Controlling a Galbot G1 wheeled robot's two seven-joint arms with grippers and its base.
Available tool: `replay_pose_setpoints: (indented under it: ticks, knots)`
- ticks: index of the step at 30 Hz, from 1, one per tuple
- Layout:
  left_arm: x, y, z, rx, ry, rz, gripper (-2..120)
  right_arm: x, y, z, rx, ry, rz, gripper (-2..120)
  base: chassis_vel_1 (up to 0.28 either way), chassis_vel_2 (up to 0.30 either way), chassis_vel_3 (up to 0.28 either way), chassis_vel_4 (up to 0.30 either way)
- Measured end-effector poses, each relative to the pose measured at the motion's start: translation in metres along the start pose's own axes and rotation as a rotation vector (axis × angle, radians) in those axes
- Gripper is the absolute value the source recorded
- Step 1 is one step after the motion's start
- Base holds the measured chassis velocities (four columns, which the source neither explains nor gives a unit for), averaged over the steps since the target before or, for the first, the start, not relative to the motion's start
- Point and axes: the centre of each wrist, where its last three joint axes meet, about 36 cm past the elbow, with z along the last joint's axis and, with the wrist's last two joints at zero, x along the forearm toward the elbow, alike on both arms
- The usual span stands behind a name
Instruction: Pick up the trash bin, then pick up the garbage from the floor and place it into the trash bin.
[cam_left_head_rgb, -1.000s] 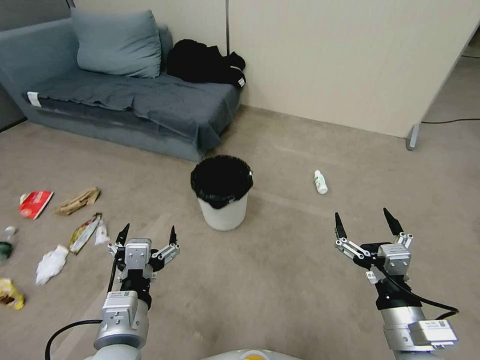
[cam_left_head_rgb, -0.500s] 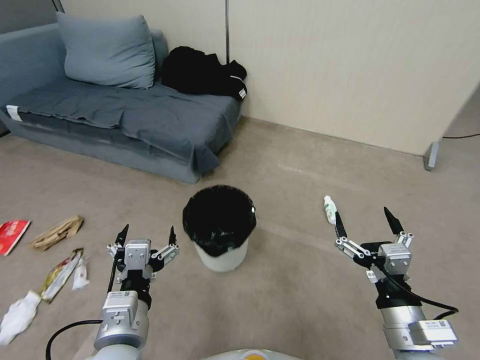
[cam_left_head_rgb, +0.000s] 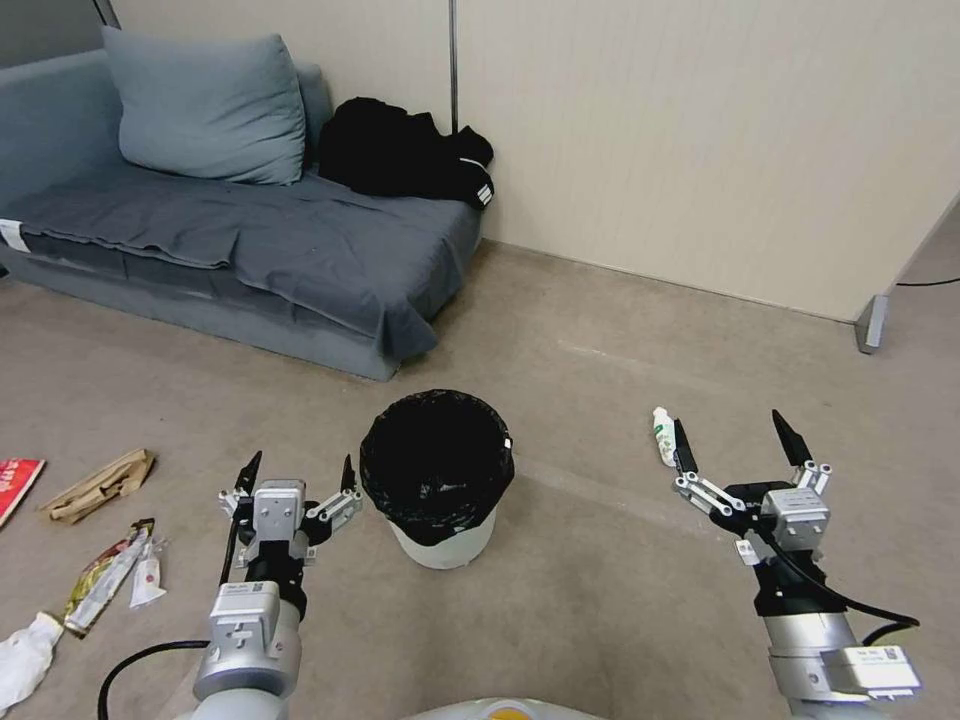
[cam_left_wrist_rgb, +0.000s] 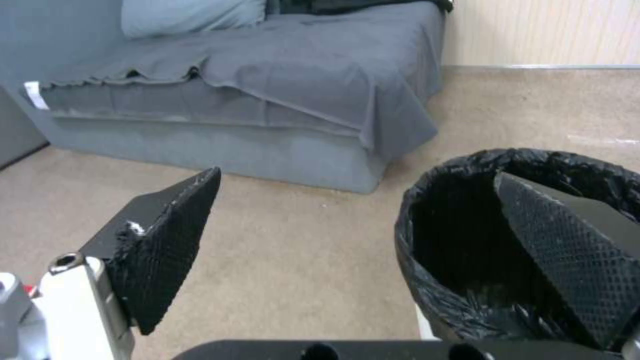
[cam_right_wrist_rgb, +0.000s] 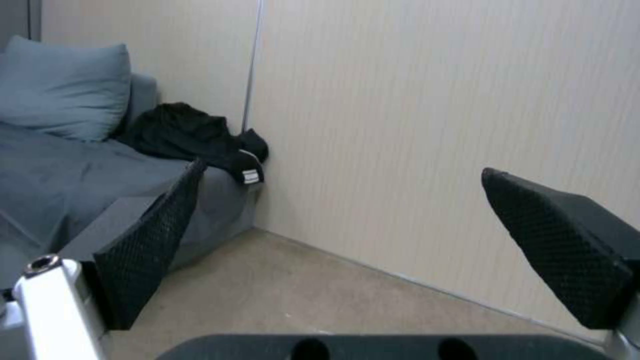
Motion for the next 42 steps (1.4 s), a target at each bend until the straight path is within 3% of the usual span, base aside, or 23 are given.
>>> replay_pose_setpoints:
  ticks: [3, 8, 13, 16, 26, 42]
  knots:
    - [0.0, 0.0, -0.004, 0.01, 0.028, 0.018, 100, -0.001, -0.001, 0.0, 0.016, -0.008, 0.0, 100, 0.0, 0.0, 0.0, 0.0]
    - [-0.011, 0.01, -0.022, 0.052, 0.149, 0.086, 100, -0.002, -0.004, 0.003, 0.041, -0.008, 0.001, 100, 0.0, 0.0, 0.0, 0.0]
    - [-0.04, 0.023, -0.041, 0.142, 0.199, 0.178, 100, -0.004, -0.004, 0.007, 0.047, -0.006, -0.005, 100, 0.0, 0.0, 0.0, 0.0]
    - [-0.054, 0.026, -0.042, 0.176, 0.195, 0.211, 100, -0.006, -0.003, 0.008, 0.047, -0.008, -0.01, 100, 0.0, 0.0, 0.0, 0.0]
    - [-0.115, 0.025, -0.017, 0.17, 0.24, 0.217, 100, -0.004, -0.001, 0.012, 0.048, 0.011, -0.021, 100, 0.0, 0.0, 0.0, 0.0]
    - [-0.176, 0.018, 0.009, 0.209, 0.31, 0.196, 100, -0.004, 0.004, 0.017, 0.046, 0.027, -0.037, 100, 0.0, 0.0, 0.0, 0.0]
